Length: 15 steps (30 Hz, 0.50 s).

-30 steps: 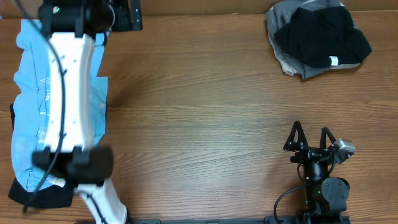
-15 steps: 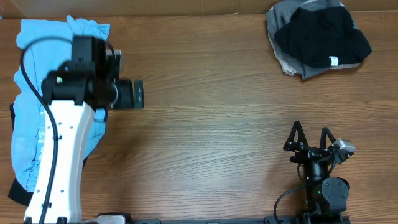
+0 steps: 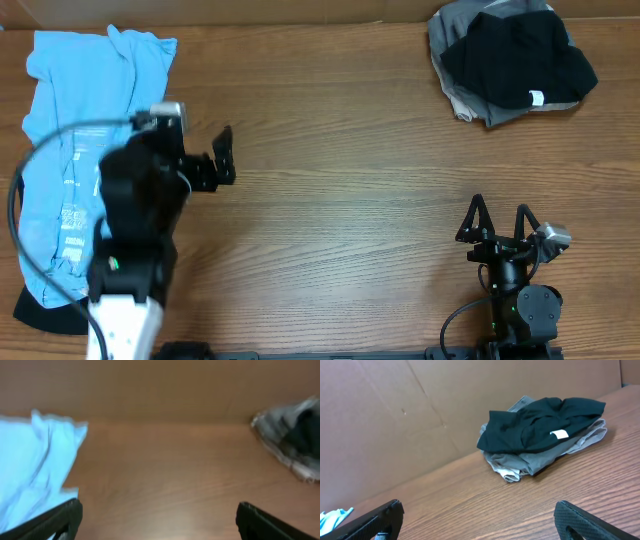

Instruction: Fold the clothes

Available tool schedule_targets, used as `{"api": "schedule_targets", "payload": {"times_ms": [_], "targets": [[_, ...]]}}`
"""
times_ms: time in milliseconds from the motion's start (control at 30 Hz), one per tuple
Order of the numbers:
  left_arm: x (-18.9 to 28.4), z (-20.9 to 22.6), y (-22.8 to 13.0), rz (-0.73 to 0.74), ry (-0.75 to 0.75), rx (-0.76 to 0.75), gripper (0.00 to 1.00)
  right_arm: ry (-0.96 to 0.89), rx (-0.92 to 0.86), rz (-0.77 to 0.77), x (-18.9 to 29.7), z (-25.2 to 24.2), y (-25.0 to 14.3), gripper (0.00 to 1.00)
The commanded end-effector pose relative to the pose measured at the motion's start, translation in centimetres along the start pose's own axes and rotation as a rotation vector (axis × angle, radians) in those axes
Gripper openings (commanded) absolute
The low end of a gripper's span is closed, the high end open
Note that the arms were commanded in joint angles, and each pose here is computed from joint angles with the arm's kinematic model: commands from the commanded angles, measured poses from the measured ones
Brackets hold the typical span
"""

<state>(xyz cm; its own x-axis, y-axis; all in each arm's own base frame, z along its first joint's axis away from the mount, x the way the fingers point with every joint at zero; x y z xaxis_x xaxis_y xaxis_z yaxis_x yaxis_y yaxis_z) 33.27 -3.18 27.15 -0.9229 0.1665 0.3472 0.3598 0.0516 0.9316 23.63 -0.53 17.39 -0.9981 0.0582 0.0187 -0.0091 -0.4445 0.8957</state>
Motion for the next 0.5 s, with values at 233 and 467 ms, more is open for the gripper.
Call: {"api": "schedule_targets", "payload": {"times_ms": [233, 467], "targets": [[5.2, 1.5, -3.8, -0.325, 0.042, -0.048, 1.00, 0.015, 0.009, 0.000, 0.0, 0.2, -0.2, 1.00], [6.4, 1.9, -7.4, -0.383, 0.064, -0.055, 1.00, 0.015, 0.009, 0.000, 0.0, 0.2, -0.2, 1.00]]}}
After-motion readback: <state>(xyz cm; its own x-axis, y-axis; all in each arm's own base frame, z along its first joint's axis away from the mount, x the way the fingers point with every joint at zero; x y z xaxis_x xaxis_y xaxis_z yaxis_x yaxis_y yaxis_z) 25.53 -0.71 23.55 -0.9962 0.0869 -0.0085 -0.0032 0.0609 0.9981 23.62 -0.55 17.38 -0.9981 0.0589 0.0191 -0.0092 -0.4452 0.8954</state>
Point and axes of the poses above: each gripper's point midway between its finger pads, its own x axis back along the fingers, its own z axis along the line the jaws close on, y = z × x, the point moved 1 cm from there along x, back along the fingers, and after that the axes turned 2 degrees about -x, right-handed, at the moved point
